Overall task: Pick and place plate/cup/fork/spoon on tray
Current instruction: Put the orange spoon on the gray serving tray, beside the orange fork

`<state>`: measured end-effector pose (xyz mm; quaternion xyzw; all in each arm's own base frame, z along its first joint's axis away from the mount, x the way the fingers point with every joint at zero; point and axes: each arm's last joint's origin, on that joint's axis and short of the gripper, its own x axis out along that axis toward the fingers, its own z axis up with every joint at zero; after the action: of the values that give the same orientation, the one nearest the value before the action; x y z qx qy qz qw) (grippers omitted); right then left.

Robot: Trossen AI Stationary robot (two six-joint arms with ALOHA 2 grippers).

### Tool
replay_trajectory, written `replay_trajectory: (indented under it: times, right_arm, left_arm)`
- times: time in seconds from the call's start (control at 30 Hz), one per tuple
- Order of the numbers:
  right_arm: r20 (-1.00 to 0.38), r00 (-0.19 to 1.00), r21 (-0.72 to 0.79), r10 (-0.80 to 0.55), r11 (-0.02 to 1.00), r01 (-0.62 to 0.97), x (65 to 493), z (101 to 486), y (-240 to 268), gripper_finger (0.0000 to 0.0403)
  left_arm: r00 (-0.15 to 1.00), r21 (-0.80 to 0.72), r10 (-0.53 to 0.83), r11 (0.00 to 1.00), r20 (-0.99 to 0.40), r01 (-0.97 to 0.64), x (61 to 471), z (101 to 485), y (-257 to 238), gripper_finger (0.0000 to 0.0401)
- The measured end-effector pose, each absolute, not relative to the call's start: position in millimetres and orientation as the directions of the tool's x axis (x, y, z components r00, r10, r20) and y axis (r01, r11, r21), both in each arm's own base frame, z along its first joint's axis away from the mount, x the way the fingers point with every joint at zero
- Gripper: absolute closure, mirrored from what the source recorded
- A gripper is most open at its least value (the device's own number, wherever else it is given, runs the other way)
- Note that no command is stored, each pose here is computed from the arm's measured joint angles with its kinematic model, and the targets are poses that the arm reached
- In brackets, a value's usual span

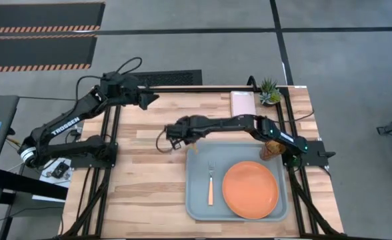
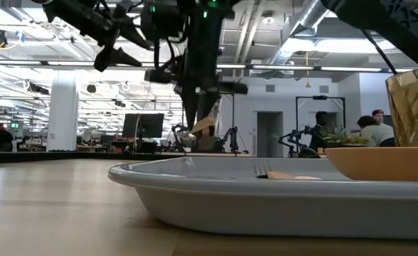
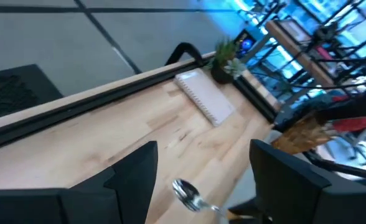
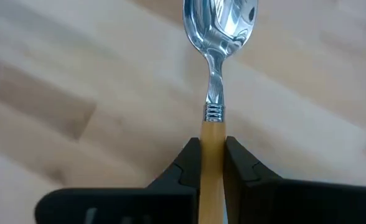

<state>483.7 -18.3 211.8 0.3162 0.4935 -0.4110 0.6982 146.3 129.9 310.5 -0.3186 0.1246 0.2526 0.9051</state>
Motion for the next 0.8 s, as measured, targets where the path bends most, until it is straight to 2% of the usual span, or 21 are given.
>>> replay_trajectory:
  times: [0.23, 0.5, 0.8]
  right_arm:
    - [-0.958, 0.152, 0.041, -0.245, 0.405, 0.913, 474, 222, 51, 0.0364]
    - [-0.959, 0.144, 0.095, -0.242, 0.203, 0.975, 450, 222, 137, 0.0356]
    - [-0.959, 0.093, 0.073, -0.266, 0.085, 0.994, 441, 211, 160, 0.0354]
  left_arm:
    - [0.884, -0.569, 0.289, 0.682, -0.368, -0.460, 147, 312, 127, 0.0161]
    - [0.919, -0.628, 0.188, 0.681, -0.347, -0.377, 148, 312, 123, 0.0161]
    - [0.936, -0.673, 0.119, 0.666, -0.332, -0.323, 148, 313, 121, 0.0161]
